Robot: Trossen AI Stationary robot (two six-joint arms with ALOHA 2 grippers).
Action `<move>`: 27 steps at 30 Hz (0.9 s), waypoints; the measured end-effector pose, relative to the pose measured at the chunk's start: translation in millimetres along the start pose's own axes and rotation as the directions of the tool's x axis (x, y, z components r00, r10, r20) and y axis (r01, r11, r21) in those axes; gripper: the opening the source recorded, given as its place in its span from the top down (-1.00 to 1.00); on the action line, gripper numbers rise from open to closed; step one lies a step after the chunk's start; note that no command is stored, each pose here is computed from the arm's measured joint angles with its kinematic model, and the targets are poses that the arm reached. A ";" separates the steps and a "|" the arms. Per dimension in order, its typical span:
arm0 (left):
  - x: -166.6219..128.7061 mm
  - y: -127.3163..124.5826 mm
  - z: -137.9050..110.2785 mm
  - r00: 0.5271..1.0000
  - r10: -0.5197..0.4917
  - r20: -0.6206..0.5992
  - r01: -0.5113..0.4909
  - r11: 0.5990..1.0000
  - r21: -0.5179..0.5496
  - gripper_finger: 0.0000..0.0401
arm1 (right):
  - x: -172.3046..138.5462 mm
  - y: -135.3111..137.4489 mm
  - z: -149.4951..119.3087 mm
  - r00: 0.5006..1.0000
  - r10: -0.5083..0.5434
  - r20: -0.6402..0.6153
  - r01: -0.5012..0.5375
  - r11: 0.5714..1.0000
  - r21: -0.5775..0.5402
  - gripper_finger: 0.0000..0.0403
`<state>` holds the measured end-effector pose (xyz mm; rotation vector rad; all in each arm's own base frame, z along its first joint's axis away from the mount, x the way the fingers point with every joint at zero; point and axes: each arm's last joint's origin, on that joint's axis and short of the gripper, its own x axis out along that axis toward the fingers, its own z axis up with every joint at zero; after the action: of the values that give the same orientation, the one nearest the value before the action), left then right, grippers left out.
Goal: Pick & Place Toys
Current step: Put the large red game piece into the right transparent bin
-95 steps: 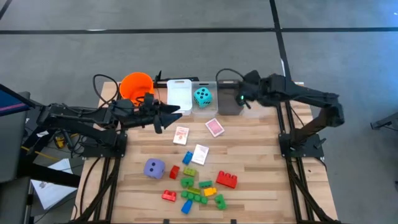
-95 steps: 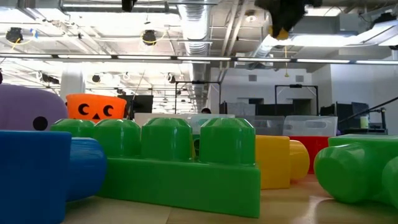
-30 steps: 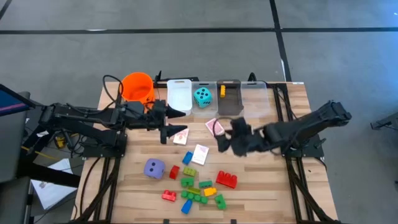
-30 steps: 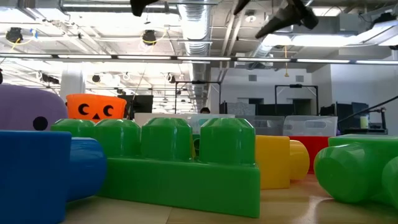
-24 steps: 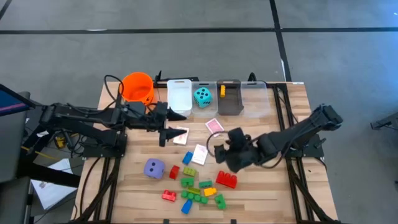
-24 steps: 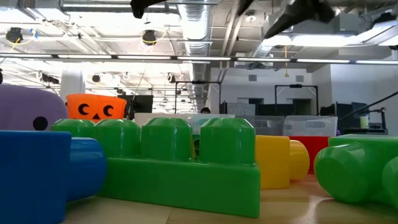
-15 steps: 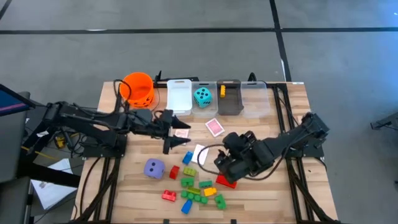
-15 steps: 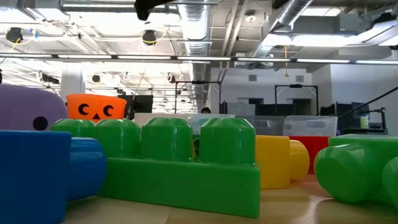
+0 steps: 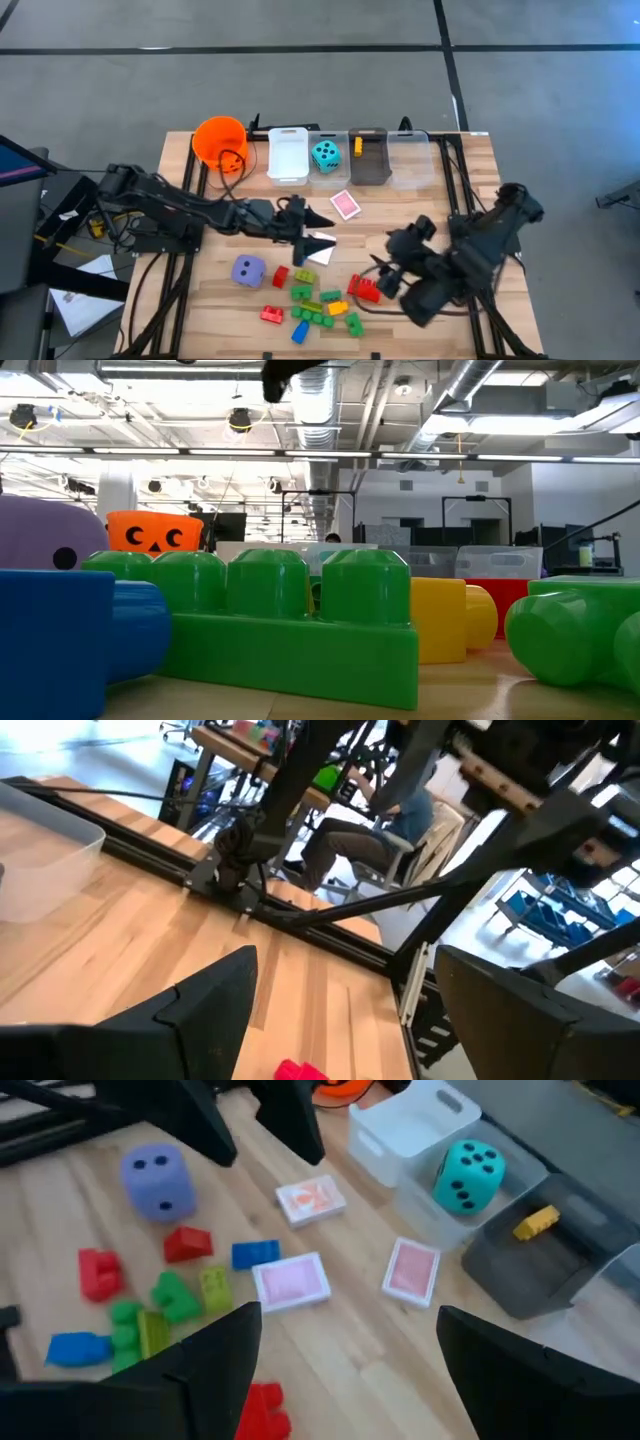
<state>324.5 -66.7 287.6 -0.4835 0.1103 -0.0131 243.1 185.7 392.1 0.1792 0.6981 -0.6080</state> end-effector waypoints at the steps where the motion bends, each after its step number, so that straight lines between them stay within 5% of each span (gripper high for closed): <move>1: 5.2 -0.5 -1.4 1.000 -0.001 -0.007 0.001 1.000 0.003 -0.49 | -4.7 -2.9 -1.6 1.000 0.015 0.000 -0.015 1.000 0.028 -0.47; 12: 21.2 -0.4 0.4 0.999 0.013 -0.032 -0.012 1.000 0.025 -0.49 | -19.0 -30.9 -38.7 0.999 0.048 -0.022 -0.042 0.974 0.224 -0.47; 16: 2.9 -0.9 21.9 0.999 0.035 -0.002 -0.035 0.996 0.085 -0.49 | -15.8 -26.0 -81.7 0.993 0.020 0.117 -0.055 0.952 0.303 -0.47; 21: -25.2 -3.2 53.0 0.989 0.093 0.112 -0.107 0.987 0.123 -0.49 | 0.5 -24.3 -155.8 0.971 0.101 0.217 -0.201 0.837 0.510 -0.47; 25: -47.8 -6.0 75.2 0.969 0.122 0.216 -0.153 0.979 0.137 -0.49 | 24.8 -15.1 -180.9 0.925 0.194 0.327 -0.364 0.703 0.611 -0.47; 27: -56.6 -7.0 82.9 0.959 0.129 0.252 -0.165 0.978 0.127 -0.49 | 39.6 -10.0 -185.7 0.902 0.174 0.394 -0.399 0.683 0.612 -0.47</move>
<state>277.3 -32.3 369.6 -0.3250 -0.0954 0.1829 159.3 224.4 225.9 0.8600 0.0965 -0.5432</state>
